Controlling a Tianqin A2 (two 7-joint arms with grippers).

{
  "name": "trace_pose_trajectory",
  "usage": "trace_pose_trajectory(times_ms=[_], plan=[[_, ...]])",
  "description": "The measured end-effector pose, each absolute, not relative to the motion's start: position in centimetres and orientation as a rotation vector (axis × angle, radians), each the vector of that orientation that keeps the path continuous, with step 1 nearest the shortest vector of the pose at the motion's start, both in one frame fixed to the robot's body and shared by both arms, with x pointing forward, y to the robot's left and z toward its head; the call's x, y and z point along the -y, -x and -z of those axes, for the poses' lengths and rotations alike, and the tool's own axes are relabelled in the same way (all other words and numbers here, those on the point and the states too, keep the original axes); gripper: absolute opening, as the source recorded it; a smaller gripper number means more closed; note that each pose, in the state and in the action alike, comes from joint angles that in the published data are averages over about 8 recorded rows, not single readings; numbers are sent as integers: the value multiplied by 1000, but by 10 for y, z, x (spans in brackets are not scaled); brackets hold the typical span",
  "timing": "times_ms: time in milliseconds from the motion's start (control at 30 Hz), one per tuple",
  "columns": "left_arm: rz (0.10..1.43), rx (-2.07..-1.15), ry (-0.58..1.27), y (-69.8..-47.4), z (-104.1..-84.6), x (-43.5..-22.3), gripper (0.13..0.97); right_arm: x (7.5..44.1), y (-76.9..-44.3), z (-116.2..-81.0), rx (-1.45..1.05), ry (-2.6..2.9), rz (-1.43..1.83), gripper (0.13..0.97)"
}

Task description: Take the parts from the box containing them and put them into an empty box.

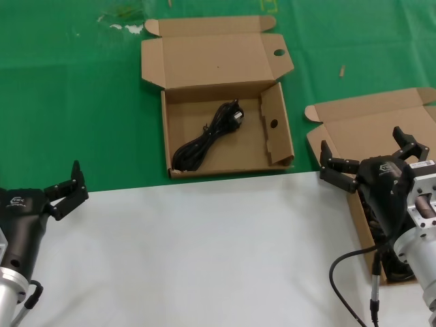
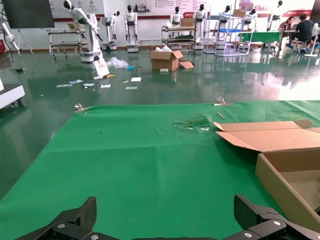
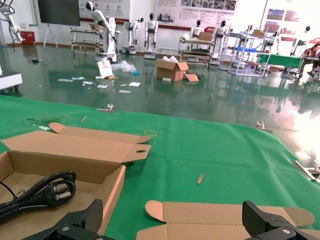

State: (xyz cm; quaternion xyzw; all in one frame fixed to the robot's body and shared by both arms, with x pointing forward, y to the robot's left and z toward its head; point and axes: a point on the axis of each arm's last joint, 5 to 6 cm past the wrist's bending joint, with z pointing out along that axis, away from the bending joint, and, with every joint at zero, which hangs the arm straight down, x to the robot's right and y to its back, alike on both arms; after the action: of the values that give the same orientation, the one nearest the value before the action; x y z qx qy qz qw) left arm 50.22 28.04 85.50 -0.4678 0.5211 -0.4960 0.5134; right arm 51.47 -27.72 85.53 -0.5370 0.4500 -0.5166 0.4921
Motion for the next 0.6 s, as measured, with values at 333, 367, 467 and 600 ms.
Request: trace_pose_trajectory(times_ms=[333, 367, 467, 600], plan=[[1193, -1253, 1125, -502, -855, -280, 966, 277, -515, -855, -1092, 1303, 1254, 966], [1193, -1253, 1125, -502, -855, -280, 966, 277, -515, -855, -1092, 1303, 1254, 966], [1193, -1253, 1125, -502, -855, -280, 966, 277, -515, -855, -1092, 1303, 1254, 966], [1193, -1253, 1125, -502, -855, -280, 966, 277, -515, -855, -1092, 1303, 1254, 966]])
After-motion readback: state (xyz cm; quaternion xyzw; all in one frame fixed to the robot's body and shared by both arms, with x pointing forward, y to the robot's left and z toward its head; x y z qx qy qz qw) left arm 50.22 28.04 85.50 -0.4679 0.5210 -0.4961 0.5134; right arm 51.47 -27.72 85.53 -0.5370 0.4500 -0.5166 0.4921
